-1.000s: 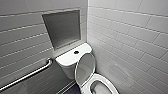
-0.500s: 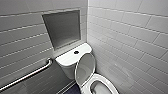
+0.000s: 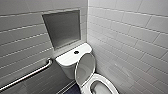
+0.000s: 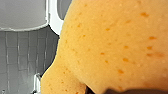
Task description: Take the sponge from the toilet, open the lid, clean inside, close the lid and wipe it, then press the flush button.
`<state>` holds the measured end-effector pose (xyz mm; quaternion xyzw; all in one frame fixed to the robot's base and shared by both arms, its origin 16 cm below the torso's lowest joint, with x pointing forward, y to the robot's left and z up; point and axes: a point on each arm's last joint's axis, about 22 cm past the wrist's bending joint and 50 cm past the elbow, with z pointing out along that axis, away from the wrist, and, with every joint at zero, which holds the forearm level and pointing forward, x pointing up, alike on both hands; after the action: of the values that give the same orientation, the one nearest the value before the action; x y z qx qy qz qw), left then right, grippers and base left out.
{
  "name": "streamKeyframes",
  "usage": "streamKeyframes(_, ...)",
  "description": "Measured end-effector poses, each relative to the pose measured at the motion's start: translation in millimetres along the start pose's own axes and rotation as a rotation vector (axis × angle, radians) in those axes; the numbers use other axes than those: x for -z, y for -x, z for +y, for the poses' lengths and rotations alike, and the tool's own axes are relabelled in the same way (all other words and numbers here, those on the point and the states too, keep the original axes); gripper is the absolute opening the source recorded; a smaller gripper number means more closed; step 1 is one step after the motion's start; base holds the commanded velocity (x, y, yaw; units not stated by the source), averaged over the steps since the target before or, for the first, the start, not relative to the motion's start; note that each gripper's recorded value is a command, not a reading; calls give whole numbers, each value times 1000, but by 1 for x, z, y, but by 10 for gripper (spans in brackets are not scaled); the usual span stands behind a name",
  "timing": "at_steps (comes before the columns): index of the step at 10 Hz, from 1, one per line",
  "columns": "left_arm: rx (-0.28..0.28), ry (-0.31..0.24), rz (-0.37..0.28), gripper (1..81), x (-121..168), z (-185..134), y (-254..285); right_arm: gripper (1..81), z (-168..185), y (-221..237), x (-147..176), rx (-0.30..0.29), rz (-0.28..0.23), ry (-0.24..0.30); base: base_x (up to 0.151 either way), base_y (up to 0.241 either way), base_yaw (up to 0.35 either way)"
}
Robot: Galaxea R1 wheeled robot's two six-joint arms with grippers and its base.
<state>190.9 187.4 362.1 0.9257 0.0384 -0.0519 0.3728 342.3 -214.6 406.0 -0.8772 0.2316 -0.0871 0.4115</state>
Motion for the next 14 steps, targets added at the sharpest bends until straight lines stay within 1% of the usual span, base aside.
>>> streamKeyframes(1,15,-39,24,811,-5,-13,3,10,-19,-16,-9,27,-9,-27,0,0,0)
streamKeyframes(2,37,-48,21,811,-15,-14,13,10,-33,-37,-17,63,-7,-42,0,0,0)
streamKeyframes(3,44,-51,12,811,-23,-14,22,10,-48,-61,-24,101,-2,-56,0,0,0)
streamKeyframes(5,49,-99,12,811,-31,-34,31,10,-77,-98,-45,160,-5,-78,0,0,0)
streamKeyframes(6,55,-107,9,811,-37,-35,38,10,-86,-115,-51,180,-4,-74,0,0,0)
streamKeyframes(8,71,-91,-9,811,-44,-25,55,10,-104,-159,-61,227,5,-56,0,0,0)
streamKeyframes(10,73,-96,-9,811,-43,-28,55,10,-136,-195,-81,272,6,-61,0,0,0)
streamKeyframes(11,82,-96,-20,811,-43,-28,60,10,-145,-205,-94,281,-7,-58,0,0,0)
streamKeyframes(13,112,-99,-49,811,-43,-28,72,10,-147,-212,-123,278,-53,-32,0,0,0)
streamKeyframes(14,114,-99,-53,811,-44,-29,73,10,-148,-213,-133,277,-70,-23,0,0,0)
